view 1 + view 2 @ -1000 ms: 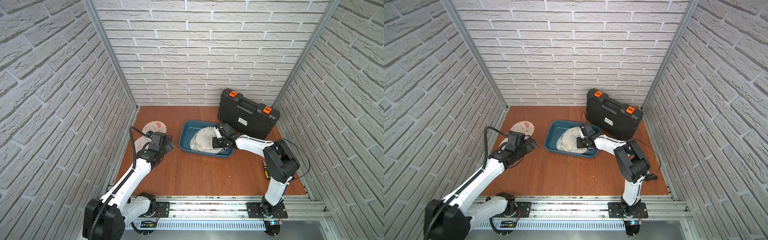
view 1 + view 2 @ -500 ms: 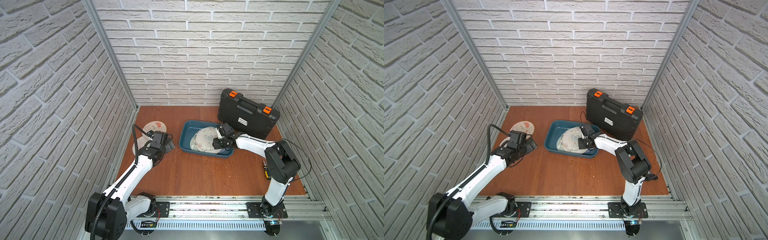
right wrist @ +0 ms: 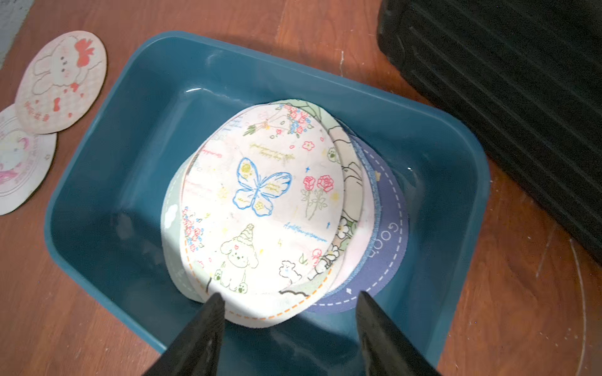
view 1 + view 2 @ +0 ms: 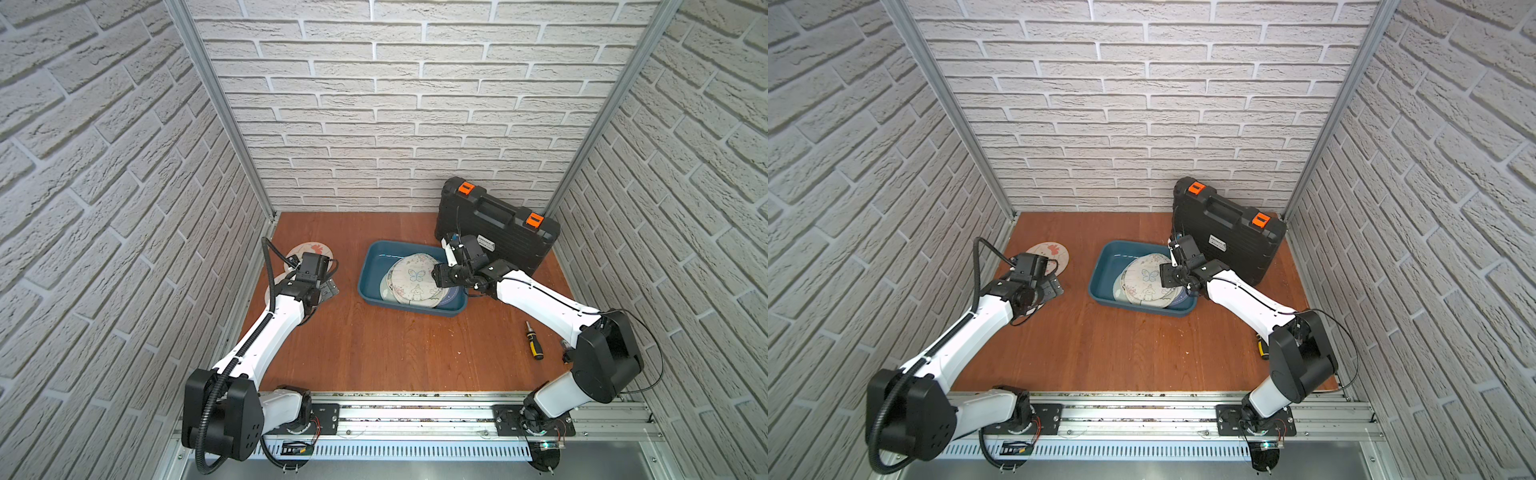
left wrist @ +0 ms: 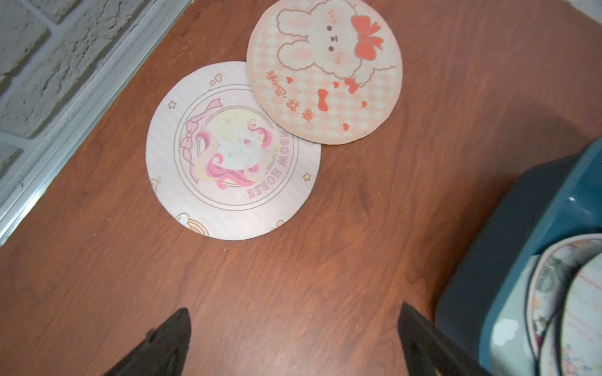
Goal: Put the coasters into the storage box
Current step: Place the coaster in the storage box.
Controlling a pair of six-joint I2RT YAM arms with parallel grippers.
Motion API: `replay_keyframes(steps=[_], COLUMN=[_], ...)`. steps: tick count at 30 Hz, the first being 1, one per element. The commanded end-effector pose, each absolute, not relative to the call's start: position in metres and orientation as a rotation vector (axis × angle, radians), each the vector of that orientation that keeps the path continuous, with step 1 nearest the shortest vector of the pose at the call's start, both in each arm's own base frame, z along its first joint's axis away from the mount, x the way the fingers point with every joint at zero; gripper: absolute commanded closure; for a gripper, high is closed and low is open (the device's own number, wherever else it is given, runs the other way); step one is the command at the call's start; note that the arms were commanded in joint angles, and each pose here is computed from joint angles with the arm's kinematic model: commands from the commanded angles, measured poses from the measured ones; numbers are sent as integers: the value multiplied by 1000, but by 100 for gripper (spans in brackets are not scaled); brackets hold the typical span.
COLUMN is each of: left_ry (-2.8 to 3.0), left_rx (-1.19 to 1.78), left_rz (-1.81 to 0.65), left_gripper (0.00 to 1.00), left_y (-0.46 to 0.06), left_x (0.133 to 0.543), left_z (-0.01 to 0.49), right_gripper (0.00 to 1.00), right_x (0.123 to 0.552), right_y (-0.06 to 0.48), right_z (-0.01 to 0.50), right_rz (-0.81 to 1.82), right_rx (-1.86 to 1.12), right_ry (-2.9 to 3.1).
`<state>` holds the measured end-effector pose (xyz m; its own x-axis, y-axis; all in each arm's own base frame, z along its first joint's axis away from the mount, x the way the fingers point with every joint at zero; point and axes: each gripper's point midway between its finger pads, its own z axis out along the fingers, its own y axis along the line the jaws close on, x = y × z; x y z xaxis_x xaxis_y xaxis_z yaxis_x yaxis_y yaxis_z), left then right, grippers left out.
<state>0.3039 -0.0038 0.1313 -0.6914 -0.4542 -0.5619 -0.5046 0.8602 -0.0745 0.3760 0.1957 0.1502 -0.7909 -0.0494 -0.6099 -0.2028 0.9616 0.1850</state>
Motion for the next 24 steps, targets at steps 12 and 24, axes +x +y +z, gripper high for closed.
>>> replay_keyframes(steps=[12, 24], left_ry=[2461, 2435], left_rx=[-844, -908], left_rz=[57, 104], left_gripper=[2, 2], left_y=[39, 87], left_x=[342, 399], left_z=[110, 100], right_gripper=[35, 35], right_x=[342, 340], right_y=[307, 321], right_z=[161, 142], right_rz=[610, 626], right_rx=[-604, -628], right_ry=[2353, 2365])
